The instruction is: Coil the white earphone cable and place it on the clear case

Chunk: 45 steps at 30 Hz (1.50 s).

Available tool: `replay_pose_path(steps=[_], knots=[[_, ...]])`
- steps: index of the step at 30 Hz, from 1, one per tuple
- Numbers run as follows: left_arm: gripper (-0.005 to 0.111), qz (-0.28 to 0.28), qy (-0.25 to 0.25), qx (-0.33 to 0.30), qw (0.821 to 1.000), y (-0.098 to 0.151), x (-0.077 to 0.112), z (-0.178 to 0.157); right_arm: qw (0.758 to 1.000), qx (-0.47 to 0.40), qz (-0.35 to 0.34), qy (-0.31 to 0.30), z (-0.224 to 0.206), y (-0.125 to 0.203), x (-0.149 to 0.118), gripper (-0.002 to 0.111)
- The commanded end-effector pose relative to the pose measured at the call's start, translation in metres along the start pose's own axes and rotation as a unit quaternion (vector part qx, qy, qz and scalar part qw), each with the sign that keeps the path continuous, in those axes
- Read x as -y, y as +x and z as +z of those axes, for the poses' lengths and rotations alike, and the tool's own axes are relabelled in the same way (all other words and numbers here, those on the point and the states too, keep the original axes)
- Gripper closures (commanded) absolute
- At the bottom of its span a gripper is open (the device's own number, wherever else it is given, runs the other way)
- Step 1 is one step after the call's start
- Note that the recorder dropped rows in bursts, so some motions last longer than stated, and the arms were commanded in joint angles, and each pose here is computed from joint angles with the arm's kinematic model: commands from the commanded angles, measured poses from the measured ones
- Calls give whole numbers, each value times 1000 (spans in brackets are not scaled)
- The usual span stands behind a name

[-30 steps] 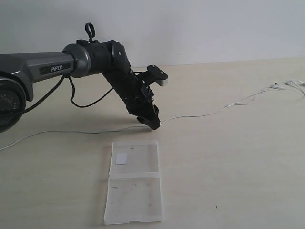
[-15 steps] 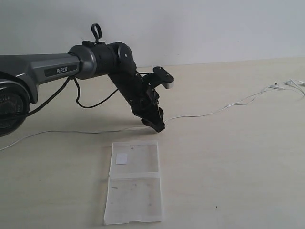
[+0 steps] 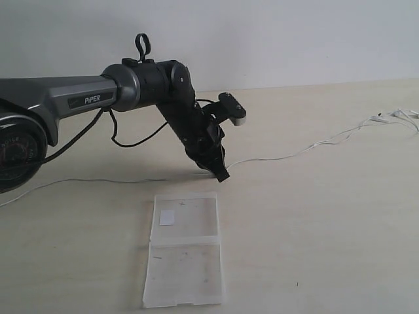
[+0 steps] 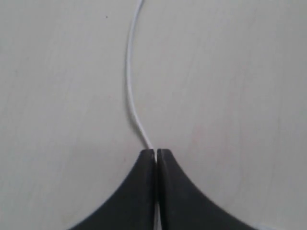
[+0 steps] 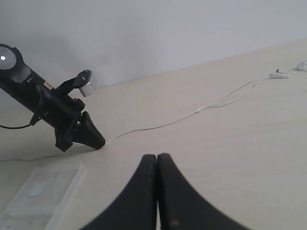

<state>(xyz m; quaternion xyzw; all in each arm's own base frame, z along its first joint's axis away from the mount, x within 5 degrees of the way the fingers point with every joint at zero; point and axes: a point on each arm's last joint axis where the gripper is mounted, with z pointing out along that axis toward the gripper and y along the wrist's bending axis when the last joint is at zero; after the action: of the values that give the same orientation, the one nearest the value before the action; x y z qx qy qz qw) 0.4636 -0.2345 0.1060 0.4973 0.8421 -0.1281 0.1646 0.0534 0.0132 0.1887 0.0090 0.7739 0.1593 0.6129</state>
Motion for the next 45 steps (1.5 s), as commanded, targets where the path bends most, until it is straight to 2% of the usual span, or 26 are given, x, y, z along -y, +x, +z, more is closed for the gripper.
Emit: replay_pose_path(steps=[1, 6, 11, 17, 26, 30, 36, 38, 45], knots=[[107, 6, -1, -14, 1000, 4, 0, 8, 1000, 2, -4, 0, 0, 1, 0, 108], [107, -13, -7, -5, 1000, 0, -1, -3, 1000, 2, -4, 0, 0, 1, 0, 108], [107, -20, -30, 28, 999, -12, -3, -35, 1000, 2, -4, 0, 0, 1, 0, 108], [107, -45, -84, 101, 990, -27, -14, -97, 1000, 2, -4, 0, 0, 1, 0, 108], [107, -92, -144, 174, 970, -22, -27, -202, 1000, 2, -4, 0, 0, 1, 0, 108], [107, -92, -169, 199, 961, -16, -23, -254, 1000, 2, -4, 0, 0, 1, 0, 108], [107, -79, -213, 245, 943, -8, -3, -327, 1000, 2, -4, 0, 0, 1, 0, 108], [107, -77, -210, 235, 946, -3, 3, -338, 1000, 2, -4, 0, 0, 1, 0, 108], [107, -79, -242, 235, 938, 14, 10, -375, 1000, 2, -4, 0, 0, 1, 0, 108]])
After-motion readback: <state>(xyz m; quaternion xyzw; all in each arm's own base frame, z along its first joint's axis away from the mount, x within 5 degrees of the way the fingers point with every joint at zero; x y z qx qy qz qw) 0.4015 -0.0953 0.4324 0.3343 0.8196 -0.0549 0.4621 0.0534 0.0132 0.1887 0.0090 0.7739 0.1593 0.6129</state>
